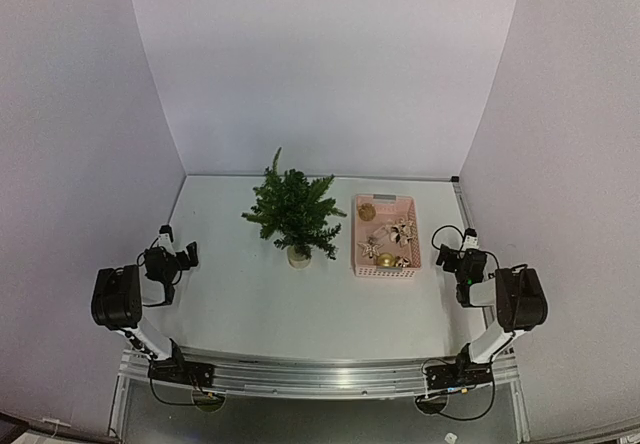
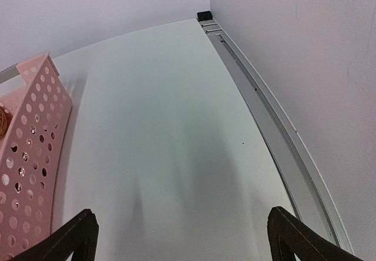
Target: Decorate the small christmas tree
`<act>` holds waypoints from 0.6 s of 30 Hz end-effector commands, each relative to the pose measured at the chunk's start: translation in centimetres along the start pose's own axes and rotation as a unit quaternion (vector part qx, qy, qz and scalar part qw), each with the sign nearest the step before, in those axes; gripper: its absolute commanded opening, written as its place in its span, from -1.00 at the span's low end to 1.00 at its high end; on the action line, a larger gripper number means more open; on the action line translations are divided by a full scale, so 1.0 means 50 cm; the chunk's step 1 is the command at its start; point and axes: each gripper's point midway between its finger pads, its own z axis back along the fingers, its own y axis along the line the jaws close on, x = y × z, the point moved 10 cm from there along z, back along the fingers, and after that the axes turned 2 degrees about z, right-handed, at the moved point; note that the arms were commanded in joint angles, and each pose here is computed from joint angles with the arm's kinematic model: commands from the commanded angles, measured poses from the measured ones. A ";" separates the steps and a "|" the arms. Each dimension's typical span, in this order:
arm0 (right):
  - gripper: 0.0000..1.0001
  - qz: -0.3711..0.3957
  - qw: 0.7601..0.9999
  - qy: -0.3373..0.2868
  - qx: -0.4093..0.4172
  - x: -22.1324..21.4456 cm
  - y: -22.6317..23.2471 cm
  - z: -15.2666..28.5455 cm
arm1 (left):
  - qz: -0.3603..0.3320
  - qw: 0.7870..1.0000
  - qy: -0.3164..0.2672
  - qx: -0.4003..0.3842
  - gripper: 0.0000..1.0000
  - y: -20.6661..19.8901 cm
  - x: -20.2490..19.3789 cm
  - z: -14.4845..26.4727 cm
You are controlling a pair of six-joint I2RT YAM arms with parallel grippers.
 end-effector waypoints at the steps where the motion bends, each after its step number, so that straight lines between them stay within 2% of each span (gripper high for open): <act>1: 0.97 0.000 1.000 -0.006 -0.005 0.051 0.005 -0.007 | -0.008 0.999 -0.031 -0.001 0.99 -0.003 0.027 -0.004; 5: 0.97 -0.026 0.999 0.029 -0.034 0.130 0.007 -0.002 | -0.008 0.999 -0.031 -0.001 0.99 -0.003 0.027 -0.004; 7: 0.96 -0.055 0.997 0.048 -0.019 0.171 0.018 0.001 | -0.008 0.999 -0.031 0.000 0.99 -0.003 0.028 -0.005; 10: 0.95 -0.130 0.989 0.076 -0.001 0.241 0.034 0.007 | -0.009 0.999 -0.032 -0.003 0.99 -0.004 0.028 -0.003; 14: 0.87 -0.233 0.967 0.082 0.059 0.309 0.081 0.016 | -0.022 0.999 -0.032 -0.030 0.99 -0.019 0.056 0.009; 17: 0.86 -0.204 0.969 0.131 0.055 0.325 0.164 0.016 | -0.015 1.000 -0.011 -0.020 0.99 -0.026 0.111 0.017; 18: 0.85 -0.182 0.971 0.149 0.029 0.332 0.188 0.019 | -0.001 1.000 -0.024 0.001 0.99 -0.024 0.141 0.021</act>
